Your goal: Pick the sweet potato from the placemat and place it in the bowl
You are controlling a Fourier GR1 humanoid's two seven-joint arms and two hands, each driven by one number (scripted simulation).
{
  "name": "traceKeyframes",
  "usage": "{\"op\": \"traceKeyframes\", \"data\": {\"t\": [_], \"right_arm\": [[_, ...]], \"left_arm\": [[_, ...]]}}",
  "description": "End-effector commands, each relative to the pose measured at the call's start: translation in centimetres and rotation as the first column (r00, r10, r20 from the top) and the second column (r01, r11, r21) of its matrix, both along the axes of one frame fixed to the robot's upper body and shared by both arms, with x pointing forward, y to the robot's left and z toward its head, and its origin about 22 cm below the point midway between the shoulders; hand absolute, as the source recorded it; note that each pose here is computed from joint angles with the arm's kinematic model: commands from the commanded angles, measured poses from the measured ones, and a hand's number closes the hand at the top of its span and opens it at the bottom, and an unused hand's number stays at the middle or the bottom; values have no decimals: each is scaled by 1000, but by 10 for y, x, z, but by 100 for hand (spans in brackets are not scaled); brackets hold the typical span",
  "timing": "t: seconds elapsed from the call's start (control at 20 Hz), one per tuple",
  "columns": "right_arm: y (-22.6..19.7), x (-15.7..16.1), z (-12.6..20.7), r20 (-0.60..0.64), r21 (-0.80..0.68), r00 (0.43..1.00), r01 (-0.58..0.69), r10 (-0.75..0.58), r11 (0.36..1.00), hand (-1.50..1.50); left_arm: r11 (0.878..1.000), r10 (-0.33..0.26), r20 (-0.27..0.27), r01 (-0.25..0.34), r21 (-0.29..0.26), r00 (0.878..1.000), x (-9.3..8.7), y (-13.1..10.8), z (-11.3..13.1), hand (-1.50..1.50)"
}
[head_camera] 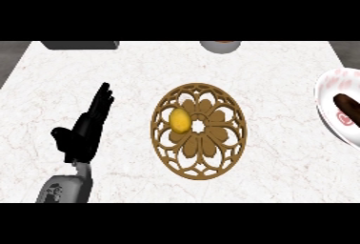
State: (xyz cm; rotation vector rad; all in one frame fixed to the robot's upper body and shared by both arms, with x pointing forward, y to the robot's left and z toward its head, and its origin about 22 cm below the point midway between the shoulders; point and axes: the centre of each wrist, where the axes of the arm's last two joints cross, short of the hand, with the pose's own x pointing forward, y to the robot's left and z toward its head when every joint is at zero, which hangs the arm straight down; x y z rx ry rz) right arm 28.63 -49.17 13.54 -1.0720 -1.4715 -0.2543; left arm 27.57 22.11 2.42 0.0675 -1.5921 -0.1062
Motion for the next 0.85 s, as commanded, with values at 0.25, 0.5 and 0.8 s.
{"op": "traceKeyframes", "data": {"t": [0.25, 0.5, 0.8], "right_arm": [[-28, -79, -13, 106, 147, 993, -75, 59, 986, -150], [-13, -113, -4, 121, 142, 983, -153, 136, 978, -150], [-11, -132, -29, 78, 139, 985, -164, 155, 976, -150]], "left_arm": [[1000, 16, 6, -16, 23, 1000, -6, -3, 1, 0], [1000, 3, 6, -3, 9, 1000, 0, 9, 5, 0], [1000, 9, 1, -9, 7, 1000, 9, -4, 11, 0]]}}
